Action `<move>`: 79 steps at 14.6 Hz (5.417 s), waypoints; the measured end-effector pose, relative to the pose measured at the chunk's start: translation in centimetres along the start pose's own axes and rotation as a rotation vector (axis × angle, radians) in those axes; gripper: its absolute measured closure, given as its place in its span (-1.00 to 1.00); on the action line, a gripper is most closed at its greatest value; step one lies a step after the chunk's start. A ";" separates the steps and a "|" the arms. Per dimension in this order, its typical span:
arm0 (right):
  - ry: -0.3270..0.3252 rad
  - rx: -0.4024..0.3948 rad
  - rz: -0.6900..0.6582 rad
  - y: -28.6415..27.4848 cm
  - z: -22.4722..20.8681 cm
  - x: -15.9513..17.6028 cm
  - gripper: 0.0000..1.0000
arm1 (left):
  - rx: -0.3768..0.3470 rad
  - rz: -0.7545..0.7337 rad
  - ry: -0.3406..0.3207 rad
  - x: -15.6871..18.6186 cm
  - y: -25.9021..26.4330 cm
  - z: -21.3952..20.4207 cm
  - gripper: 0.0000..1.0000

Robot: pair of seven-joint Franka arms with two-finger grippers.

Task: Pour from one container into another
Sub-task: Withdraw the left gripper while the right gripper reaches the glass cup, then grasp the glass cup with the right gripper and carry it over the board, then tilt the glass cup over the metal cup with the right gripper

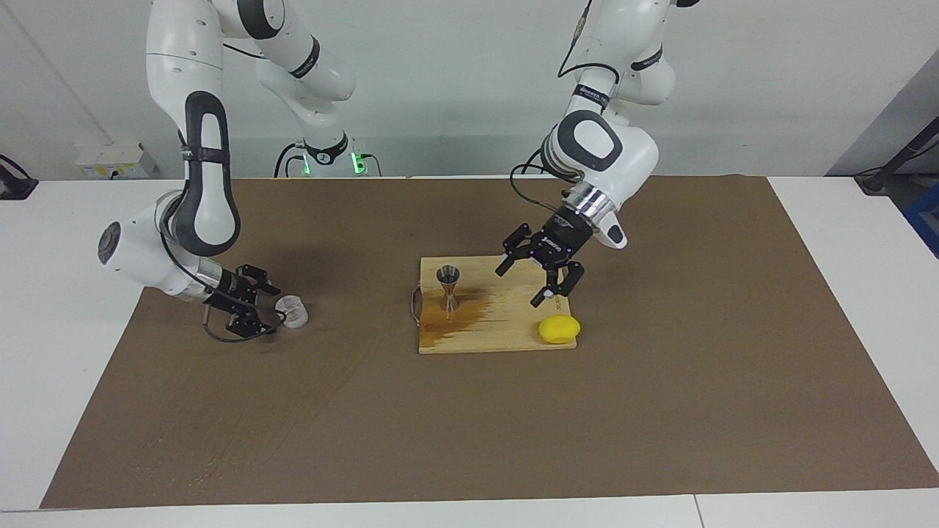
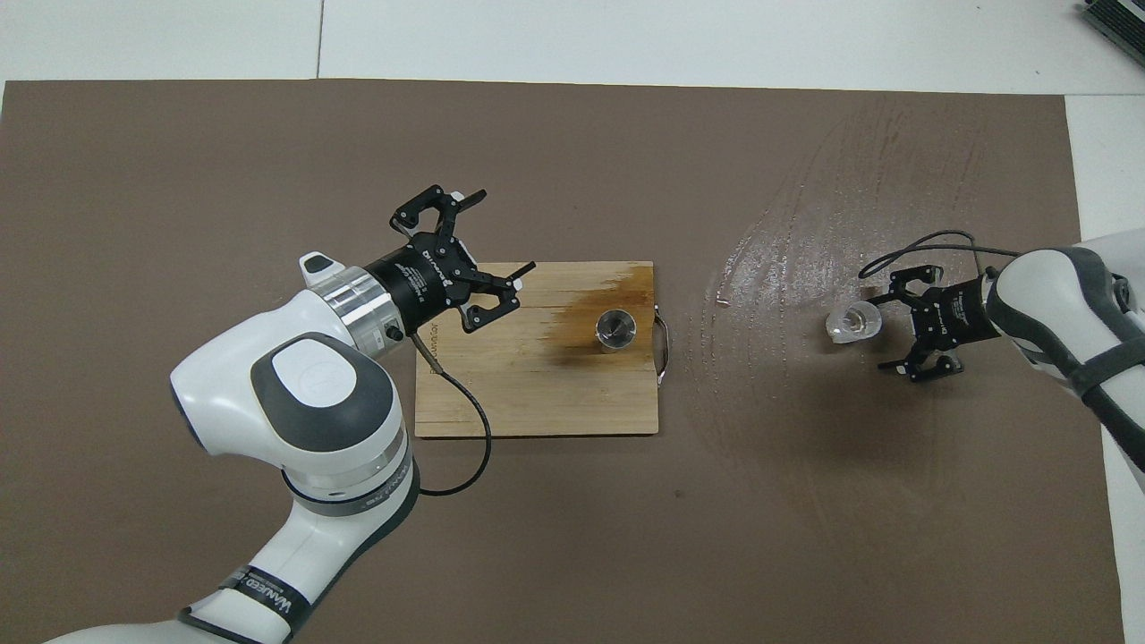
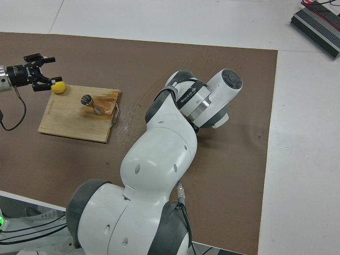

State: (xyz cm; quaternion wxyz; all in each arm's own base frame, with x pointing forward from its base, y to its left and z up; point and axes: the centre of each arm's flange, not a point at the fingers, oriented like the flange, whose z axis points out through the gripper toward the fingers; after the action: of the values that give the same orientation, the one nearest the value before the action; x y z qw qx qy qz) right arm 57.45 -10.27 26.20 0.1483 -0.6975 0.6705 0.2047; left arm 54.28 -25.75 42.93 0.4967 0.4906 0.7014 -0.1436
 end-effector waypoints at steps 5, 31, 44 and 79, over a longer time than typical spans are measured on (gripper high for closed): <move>-0.015 -0.001 -0.012 -0.4 0.6 -1.3 -0.92 | -0.034 0.385 0.136 -1.8 7.1 -3.1 -1.00; 0.130 0.070 -0.038 -3.8 -3.7 -23.2 -0.01 | 1.262 1.794 0.304 1.3 13.4 -21.0 -1.00; 0.450 0.133 -0.222 -3.2 2.8 -39.7 -0.01 | 1.283 1.734 0.282 -1.4 15.9 -25.6 -1.00; 0.897 0.123 -0.625 3.0 7.4 -47.4 -0.01 | 1.263 1.725 0.227 -3.9 15.7 -26.7 -1.00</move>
State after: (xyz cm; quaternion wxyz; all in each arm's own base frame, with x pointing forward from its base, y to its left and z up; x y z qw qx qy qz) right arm 53.06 34.59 42.93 -0.0581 -0.8723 0.4397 -0.2060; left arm 52.57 -1.97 63.14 0.0188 0.9984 -0.0407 -0.0347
